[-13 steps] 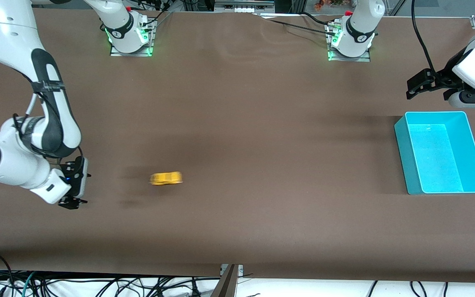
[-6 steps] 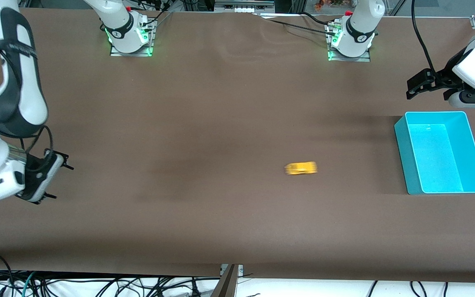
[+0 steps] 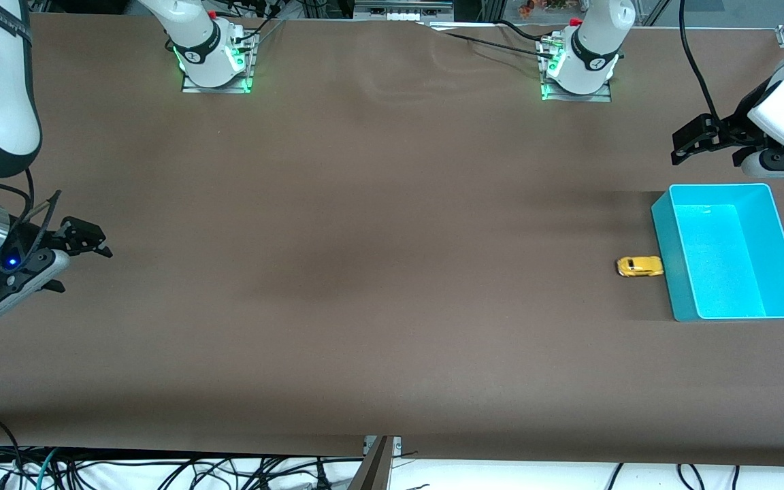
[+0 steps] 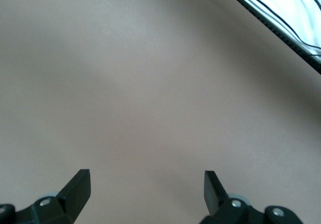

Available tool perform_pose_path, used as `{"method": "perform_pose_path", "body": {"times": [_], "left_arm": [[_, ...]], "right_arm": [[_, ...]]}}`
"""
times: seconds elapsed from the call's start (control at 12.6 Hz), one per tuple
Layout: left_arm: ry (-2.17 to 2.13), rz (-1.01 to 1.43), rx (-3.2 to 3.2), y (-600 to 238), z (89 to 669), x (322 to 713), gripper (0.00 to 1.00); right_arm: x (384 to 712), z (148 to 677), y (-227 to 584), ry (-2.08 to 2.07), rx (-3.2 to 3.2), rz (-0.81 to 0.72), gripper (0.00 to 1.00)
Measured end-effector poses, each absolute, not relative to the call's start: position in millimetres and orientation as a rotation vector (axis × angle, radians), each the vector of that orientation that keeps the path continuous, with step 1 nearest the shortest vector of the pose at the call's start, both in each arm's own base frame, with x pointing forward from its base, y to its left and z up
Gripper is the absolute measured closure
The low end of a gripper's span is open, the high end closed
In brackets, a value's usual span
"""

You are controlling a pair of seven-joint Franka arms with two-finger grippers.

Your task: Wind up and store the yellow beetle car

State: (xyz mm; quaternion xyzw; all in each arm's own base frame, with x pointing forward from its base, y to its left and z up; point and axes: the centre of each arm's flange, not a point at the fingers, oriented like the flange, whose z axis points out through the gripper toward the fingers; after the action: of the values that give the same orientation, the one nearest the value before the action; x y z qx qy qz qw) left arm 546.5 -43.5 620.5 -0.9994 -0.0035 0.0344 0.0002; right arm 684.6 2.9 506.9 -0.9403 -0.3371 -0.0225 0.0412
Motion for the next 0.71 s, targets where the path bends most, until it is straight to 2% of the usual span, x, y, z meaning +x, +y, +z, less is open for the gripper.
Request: {"method": "perform_pose_path", "body": {"times": [0.32, 0.71], "left_arm": [[-0.011, 0.106, -3.14, -43.5, 620.7, 546.7, 0.0], [-0.03, 0.106, -3.14, -37.0, 620.6, 547.3, 0.0]], "right_arm": [[683.8, 581.3, -8.4, -1.018, -2.925, -0.228, 0.0], [683.6, 583.0, -17.3, -1.007, -2.948, -0.22, 0.0]]}}
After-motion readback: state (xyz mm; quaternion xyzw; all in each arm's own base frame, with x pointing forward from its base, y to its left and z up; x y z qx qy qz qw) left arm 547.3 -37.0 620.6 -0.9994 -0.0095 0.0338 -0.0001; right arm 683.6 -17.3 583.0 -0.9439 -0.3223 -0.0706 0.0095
